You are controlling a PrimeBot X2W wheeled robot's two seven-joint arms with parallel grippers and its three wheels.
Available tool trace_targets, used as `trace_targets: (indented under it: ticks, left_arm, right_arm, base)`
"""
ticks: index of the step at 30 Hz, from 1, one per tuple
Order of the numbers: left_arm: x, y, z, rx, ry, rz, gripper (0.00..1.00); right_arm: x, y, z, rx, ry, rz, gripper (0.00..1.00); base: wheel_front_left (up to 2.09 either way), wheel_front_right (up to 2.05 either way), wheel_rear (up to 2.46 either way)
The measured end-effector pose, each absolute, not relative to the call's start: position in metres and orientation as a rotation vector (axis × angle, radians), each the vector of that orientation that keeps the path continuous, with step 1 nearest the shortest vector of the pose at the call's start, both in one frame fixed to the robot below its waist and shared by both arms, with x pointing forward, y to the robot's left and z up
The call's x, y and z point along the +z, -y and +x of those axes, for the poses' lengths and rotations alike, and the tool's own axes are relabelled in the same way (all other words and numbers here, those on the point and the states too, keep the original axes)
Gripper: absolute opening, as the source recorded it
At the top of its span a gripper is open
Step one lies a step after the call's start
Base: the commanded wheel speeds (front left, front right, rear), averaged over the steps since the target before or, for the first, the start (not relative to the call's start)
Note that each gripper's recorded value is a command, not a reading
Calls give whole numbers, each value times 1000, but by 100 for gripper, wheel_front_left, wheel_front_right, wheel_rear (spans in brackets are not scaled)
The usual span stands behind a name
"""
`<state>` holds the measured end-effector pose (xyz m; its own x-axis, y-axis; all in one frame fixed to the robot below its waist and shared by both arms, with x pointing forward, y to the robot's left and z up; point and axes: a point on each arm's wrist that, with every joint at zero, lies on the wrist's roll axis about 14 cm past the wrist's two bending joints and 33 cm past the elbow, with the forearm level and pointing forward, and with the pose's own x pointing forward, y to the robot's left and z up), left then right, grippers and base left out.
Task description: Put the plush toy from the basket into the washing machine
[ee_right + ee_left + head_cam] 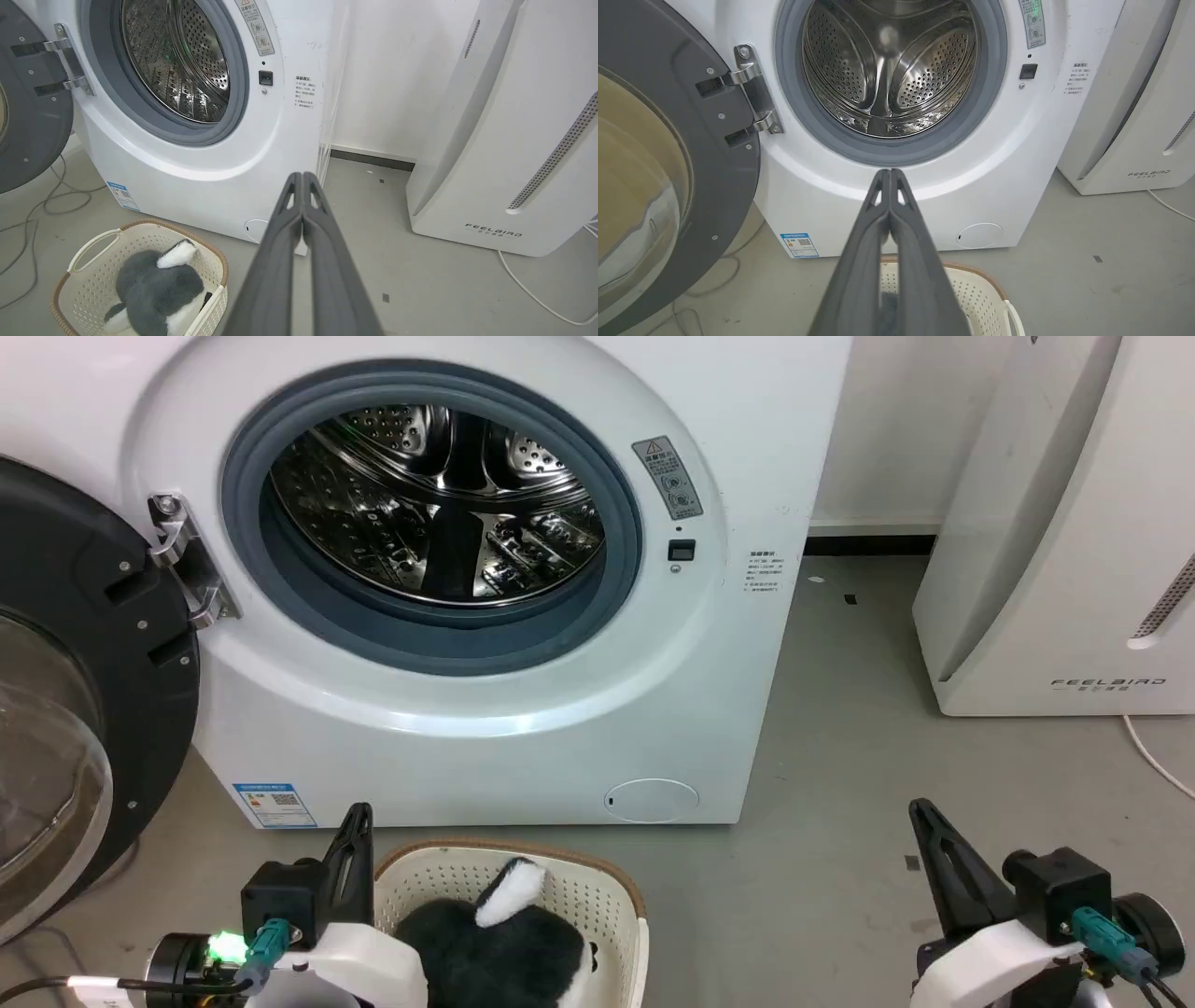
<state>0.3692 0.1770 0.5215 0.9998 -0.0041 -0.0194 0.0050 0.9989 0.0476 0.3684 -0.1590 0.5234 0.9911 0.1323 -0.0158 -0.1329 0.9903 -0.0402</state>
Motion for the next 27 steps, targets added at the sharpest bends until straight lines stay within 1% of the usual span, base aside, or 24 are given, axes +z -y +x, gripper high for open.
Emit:
trace_targets:
  ticks: [3,4,27]
  left_arm:
    - [521,-177,369,-5,-19,48,0]
    - [521,-177,369,-5,-20,48,100]
    - [512,-168,371,-28,-31,26,100]
  right_arm:
    - [523,159,368,133,-13,-41,0]
    - [523,159,368,133,-13,-41,100]
    - [523,168,370,108,5,-26,100]
  base:
    - [0,0,0]
    - [0,0,0]
    - [0,0,0]
